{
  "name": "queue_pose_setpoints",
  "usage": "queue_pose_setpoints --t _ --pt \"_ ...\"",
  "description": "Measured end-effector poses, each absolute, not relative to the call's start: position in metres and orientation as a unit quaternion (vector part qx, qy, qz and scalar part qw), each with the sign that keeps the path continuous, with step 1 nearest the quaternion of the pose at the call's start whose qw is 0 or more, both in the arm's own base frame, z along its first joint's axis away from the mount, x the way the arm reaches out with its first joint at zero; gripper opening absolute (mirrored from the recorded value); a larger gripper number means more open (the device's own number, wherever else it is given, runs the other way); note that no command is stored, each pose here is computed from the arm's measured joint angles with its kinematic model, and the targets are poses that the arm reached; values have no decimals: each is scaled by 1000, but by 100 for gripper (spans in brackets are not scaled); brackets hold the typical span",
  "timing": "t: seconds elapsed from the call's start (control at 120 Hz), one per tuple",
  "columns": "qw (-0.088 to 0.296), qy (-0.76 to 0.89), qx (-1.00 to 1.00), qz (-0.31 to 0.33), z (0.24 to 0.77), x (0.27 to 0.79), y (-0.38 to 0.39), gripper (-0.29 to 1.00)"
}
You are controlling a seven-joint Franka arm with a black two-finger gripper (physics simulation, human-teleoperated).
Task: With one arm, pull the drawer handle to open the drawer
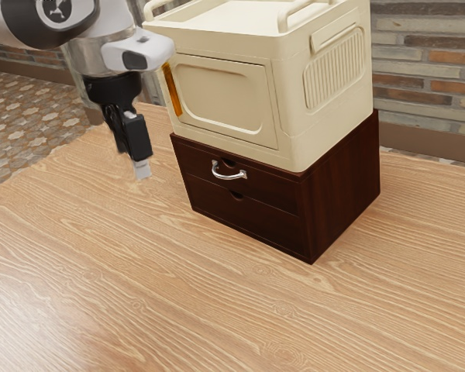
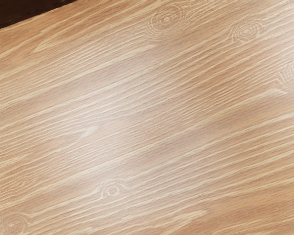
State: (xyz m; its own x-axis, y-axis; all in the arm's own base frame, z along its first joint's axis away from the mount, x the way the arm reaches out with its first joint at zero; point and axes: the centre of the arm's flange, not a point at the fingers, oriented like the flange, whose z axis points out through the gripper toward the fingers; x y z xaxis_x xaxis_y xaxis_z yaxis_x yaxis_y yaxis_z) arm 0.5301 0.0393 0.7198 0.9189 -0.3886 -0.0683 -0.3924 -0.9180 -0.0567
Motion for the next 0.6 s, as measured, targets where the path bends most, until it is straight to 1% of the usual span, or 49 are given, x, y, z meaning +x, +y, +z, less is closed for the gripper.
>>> queue_pose_setpoints --t 0.1,0.233,0.35,0.408,0.508,0.6 --pt "55 255 -965 -31 731 544 40 70" --pt "74 318 -942 -79 745 551 35 70" --pt "96 360 -918 -132 787 538 31 70" --pt "123 378 -903 -165 824 520 27 70" --pt "142 406 -888 -164 826 525 21 70" --pt "145 436 -875 -150 812 533 10 70"
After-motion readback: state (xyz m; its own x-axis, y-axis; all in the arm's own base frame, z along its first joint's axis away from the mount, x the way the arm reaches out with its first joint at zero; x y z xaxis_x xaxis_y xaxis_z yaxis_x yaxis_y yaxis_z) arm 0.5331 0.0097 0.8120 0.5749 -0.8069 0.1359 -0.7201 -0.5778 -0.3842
